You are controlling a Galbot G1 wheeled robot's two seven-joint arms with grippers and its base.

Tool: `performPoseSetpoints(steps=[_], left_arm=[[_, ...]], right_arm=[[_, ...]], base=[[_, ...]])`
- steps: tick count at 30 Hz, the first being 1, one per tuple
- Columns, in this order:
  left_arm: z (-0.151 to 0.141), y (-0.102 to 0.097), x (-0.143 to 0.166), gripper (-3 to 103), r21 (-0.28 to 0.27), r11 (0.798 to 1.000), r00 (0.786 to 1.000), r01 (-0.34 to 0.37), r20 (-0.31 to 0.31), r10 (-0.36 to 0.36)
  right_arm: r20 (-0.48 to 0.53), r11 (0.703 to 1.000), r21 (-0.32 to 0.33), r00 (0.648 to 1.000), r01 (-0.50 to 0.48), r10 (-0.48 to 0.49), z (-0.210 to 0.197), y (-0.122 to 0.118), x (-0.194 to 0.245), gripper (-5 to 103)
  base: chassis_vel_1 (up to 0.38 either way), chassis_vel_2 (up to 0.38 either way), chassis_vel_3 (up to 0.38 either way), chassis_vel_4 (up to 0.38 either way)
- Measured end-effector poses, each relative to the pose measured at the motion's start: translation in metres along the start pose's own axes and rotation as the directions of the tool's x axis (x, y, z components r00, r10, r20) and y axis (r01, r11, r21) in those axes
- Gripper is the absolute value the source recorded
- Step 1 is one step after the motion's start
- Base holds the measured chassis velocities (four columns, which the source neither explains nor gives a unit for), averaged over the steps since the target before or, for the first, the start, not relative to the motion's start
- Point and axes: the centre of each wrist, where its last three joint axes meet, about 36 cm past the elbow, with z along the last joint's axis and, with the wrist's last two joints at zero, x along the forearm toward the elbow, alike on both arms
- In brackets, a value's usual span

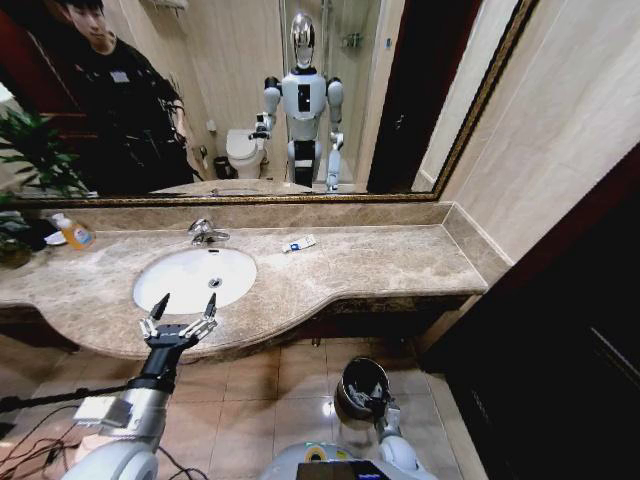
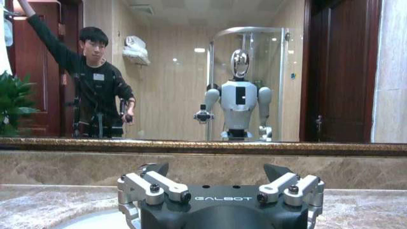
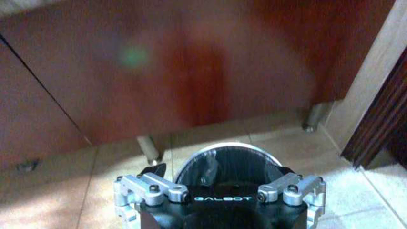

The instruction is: Pick up the trash from the sink and place it in the trash bin.

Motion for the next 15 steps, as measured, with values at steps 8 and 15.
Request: performPoseSetpoints(steps=[8,15], left_arm=[[0.0,0.0,0.0,100,0.0,1.0,1.0,0.0,0.0,0.0],[0.0,0.0,0.0,100,0.0,1.0,1.0,0.0,0.0,0.0]], right_arm=[[0.141,0.999,-0.031,0.989,-0.039,0.043,-0.047,0.019,0.026,100],[0.289,0.994,-0.028,0.951,-0.103,0.107,-0.092,0.027,0.044,100]], base=[[0.0,0.0,0.0,0.0],[0.0,0.0,0.0,0.0]])
